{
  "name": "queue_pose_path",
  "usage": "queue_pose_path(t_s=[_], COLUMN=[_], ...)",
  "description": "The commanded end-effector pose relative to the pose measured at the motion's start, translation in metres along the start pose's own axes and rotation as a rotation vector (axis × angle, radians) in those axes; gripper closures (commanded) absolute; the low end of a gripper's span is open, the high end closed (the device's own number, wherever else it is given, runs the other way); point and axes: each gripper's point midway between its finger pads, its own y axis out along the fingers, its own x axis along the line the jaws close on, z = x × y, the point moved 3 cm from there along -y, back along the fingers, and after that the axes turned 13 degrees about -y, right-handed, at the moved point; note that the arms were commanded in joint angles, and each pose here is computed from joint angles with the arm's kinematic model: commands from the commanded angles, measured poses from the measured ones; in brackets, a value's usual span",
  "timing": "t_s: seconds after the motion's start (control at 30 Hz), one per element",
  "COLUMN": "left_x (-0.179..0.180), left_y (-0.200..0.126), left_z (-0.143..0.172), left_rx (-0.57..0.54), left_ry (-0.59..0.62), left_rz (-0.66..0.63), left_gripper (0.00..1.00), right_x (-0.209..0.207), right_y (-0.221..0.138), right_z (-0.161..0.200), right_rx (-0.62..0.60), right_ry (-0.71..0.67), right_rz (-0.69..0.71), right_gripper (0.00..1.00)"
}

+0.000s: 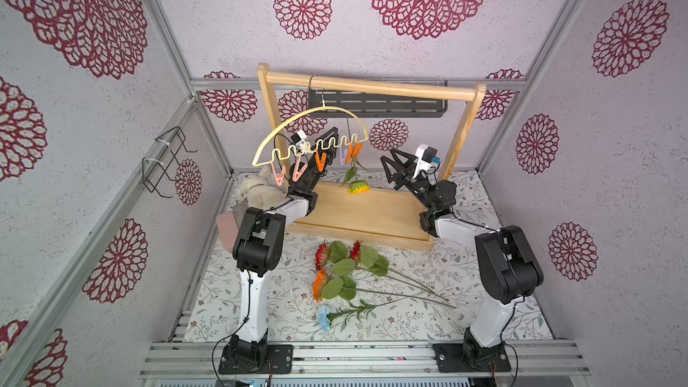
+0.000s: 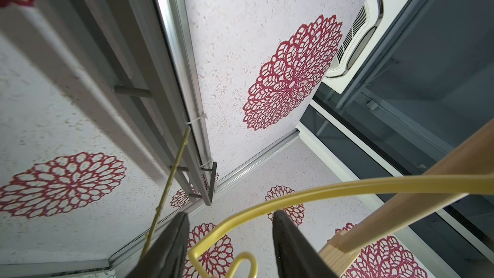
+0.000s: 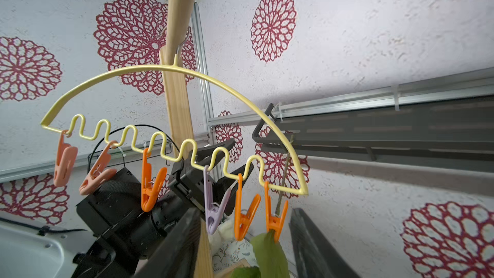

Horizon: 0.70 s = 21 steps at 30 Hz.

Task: Dry the flowers on a clothes hanger
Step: Clamp the flower onto the hanger.

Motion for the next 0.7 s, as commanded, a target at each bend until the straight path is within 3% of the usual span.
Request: queue_pose_path(t_s=[0.0,0.37,0.67], left_x=[-0.015,0.014,0.042], left_y=[-0.004,-0.043,-0.092], left_z=[-0.007,-0.016,-0.016], left_rx=[0.006,0.01,0.024], left_ry=[0.056,0.128,0.14], left_rz=[0.016,-0.122,-0.255], left_gripper=[0.45,0.43,0.42], right_x=[0.006,0.027,0.045], right_y=[-0.005,-0.034,-0.076], right_z=[-0.037,-0.037,-0.012], right_rx=[-0.058,0.143,0.378], right_ry=[-0.08,-0.171,-0.228], right_rz=[-0.012,-0.027,-0.041], right_gripper=[0.42,0.42,0.41])
